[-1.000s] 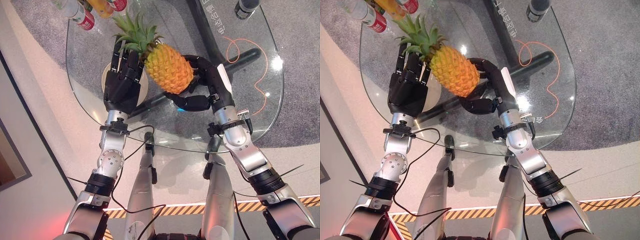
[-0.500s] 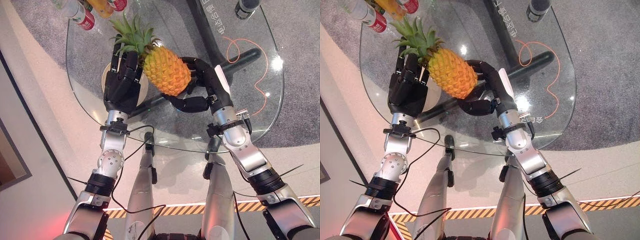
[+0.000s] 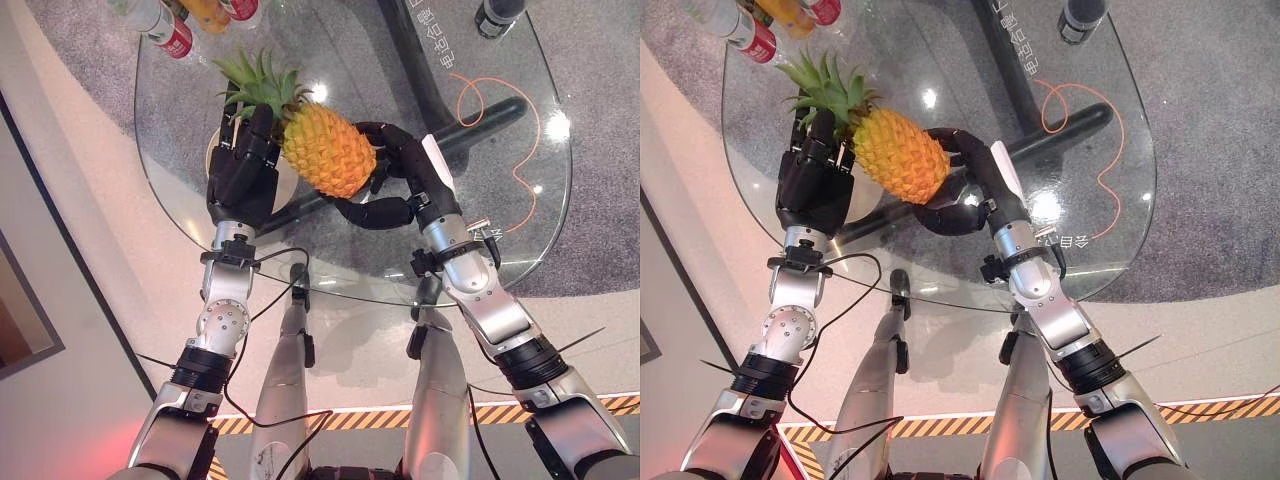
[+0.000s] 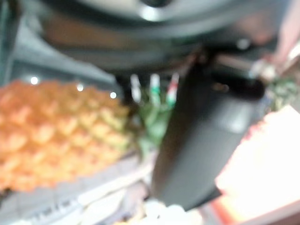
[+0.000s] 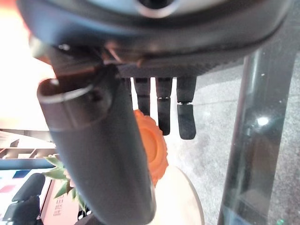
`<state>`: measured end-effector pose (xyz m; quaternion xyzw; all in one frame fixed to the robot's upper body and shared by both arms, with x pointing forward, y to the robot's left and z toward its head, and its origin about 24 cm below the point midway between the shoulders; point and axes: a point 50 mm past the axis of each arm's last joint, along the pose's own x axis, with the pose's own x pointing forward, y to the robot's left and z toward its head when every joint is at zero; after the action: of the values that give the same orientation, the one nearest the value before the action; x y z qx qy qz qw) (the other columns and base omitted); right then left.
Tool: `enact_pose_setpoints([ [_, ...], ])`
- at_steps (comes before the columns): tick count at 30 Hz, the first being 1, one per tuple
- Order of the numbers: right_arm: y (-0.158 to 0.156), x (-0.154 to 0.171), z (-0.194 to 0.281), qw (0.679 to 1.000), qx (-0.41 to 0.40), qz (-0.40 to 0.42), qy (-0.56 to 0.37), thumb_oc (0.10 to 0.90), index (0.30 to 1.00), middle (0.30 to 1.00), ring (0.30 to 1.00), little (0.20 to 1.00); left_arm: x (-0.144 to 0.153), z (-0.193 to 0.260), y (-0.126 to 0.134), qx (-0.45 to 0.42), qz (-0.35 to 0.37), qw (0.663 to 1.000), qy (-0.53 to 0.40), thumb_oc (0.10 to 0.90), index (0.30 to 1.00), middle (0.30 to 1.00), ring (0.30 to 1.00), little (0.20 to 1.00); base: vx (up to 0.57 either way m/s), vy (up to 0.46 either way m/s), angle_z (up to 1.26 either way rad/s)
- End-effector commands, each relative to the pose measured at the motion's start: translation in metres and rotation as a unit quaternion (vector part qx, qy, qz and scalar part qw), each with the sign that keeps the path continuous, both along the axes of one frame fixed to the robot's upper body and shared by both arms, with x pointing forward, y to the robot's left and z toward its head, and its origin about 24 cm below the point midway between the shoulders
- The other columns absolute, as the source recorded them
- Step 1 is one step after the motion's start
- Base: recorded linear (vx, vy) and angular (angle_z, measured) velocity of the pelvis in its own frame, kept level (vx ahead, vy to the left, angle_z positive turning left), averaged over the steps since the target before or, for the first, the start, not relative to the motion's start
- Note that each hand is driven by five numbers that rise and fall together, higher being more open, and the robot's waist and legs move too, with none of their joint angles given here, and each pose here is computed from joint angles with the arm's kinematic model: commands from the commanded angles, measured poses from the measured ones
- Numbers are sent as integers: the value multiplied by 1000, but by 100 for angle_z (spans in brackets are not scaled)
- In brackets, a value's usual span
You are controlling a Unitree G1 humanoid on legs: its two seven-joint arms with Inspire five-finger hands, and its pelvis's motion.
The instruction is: Pick up the fruit to the plate
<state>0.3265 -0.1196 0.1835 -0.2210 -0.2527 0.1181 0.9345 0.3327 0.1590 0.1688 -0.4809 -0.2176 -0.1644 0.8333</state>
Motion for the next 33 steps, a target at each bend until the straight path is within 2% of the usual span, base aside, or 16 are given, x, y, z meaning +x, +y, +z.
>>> enact_pose_setpoints([
  [1, 47, -31, 59, 980, -9, 142, -137, 100, 300, 300, 300, 200, -15, 72, -18, 5, -28, 985, -172, 800, 900, 900, 900, 900, 0, 0, 0],
  [14, 48, -32, 59, 978, -26, 157, -133, 100, 300, 300, 300, 200, -16, 73, -19, 22, -36, 982, -186, 800, 900, 900, 900, 900, 0, 0, 0],
  [15, 48, -32, 59, 978, -26, 158, -132, 100, 300, 300, 300, 200, -17, 73, -19, 23, -36, 982, -186, 534, 672, 672, 672, 634, 0, 0, 0],
  [16, 48, -32, 59, 978, -28, 159, -132, 100, 300, 300, 300, 200, -18, 74, -18, 22, -37, 980, -195, 202, 387, 387, 387, 302, 0, 0, 0],
  [17, 48, -32, 58, 978, -28, 159, -132, 100, 300, 300, 300, 200, -18, 74, -18, 21, -37, 979, -199, 100, 300, 300, 300, 200, 0, 0, 0],
  [33, 52, -33, 60, 973, -59, 179, -135, 100, 300, 300, 300, 200, -17, 79, -19, 37, -39, 974, -219, 100, 300, 300, 300, 200, 0, 0, 0],
])
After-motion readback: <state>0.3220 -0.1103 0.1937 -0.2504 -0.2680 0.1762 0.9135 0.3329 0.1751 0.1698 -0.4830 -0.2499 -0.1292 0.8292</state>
